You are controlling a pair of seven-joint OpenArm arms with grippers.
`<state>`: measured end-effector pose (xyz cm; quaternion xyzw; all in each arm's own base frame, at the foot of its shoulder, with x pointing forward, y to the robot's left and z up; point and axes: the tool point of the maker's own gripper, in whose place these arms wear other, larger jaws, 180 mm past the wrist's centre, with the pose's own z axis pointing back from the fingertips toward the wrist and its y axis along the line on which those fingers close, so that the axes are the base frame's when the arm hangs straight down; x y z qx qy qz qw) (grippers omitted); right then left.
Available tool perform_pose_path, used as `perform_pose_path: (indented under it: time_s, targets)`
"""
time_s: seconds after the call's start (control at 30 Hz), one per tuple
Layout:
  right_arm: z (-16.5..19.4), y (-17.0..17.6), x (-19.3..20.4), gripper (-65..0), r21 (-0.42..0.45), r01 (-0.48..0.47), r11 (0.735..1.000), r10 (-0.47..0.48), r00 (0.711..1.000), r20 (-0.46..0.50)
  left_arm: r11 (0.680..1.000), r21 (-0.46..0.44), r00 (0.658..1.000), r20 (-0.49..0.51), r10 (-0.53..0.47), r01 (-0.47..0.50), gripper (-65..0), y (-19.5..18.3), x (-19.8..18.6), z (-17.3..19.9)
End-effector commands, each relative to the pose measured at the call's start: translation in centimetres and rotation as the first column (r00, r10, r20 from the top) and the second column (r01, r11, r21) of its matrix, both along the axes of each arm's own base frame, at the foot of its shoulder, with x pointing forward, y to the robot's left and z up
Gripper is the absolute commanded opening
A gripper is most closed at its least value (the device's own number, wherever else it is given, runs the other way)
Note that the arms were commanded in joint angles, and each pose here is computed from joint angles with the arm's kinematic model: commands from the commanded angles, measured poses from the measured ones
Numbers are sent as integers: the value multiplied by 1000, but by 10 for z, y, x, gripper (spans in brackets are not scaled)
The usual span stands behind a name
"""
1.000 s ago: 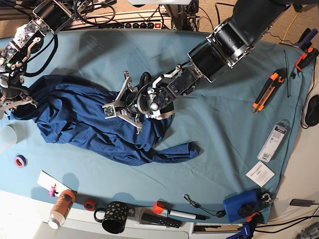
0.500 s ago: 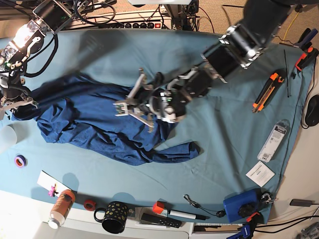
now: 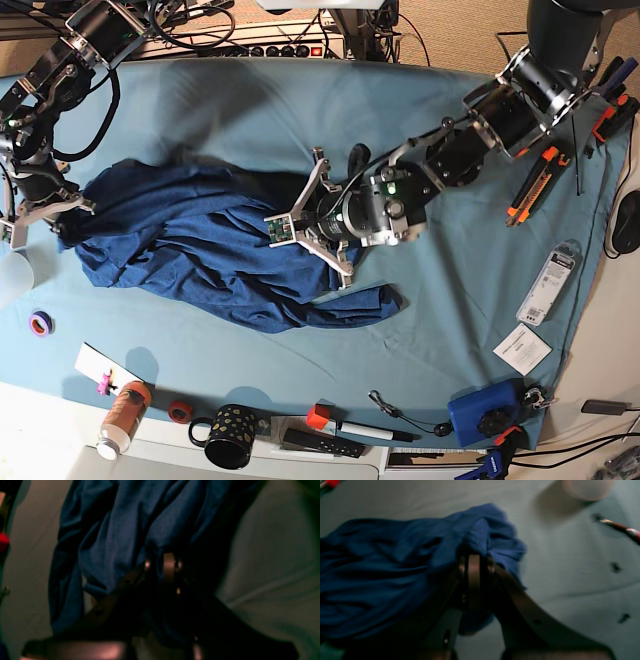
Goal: Layout the t-shirt on the table in an organized manner, then fold the t-shirt properly
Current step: 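Drag the grasped fabric with the left gripper away from the shirt body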
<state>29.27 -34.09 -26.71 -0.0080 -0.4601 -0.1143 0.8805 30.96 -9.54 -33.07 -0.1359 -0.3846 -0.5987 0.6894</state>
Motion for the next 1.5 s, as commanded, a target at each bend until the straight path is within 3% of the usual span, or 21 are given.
perform_pose_path:
  time_s: [0.0,0.17,0.33,0.43,0.5,0.73,0.9,1.03,1.23,1.47]
  targets:
    - [17,2,7,-650,-10,-25,1000,26,998,55,1000,-21,999,34,5,-4,-650,-2,7,14]
    - [9,35,5,-650,81,-167,983,164,985,48,998,53,1000,-7,29,-28,-650,9,0,-2]
    - [-7,58,-7,-650,143,-232,962,228,973,45,993,115,998,-56,43,-36,-650,18,-13,-20]
    - [-17,62,-16,-650,146,-244,959,244,970,18,993,117,997,-67,33,-25,-436,17,-17,-23]
    - [-21,61,-20,-650,148,-242,959,244,970,3,993,117,997,-65,37,-29,-376,17,-17,-22]
    - [-24,61,-23,-650,142,-246,959,250,968,-6,997,77,994,-106,20,-12,-374,11,-22,-19]
    - [-24,62,-23,-650,134,-256,957,259,966,-6,999,39,990,-139,13,-8,-338,9,-22,-13]
    - [-24,62,-23,-650,134,-256,957,259,966,-6,995,-32,985,-151,85,-90,-338,20,0,4]
    - [-23,62,-23,-650,134,-256,957,259,966,-5,965,-163,950,-271,156,-205,-339,42,21,32]
    - [-23,62,-23,-650,134,-256,957,259,966,-5,954,-229,901,-426,78,-191,-341,35,-10,21]
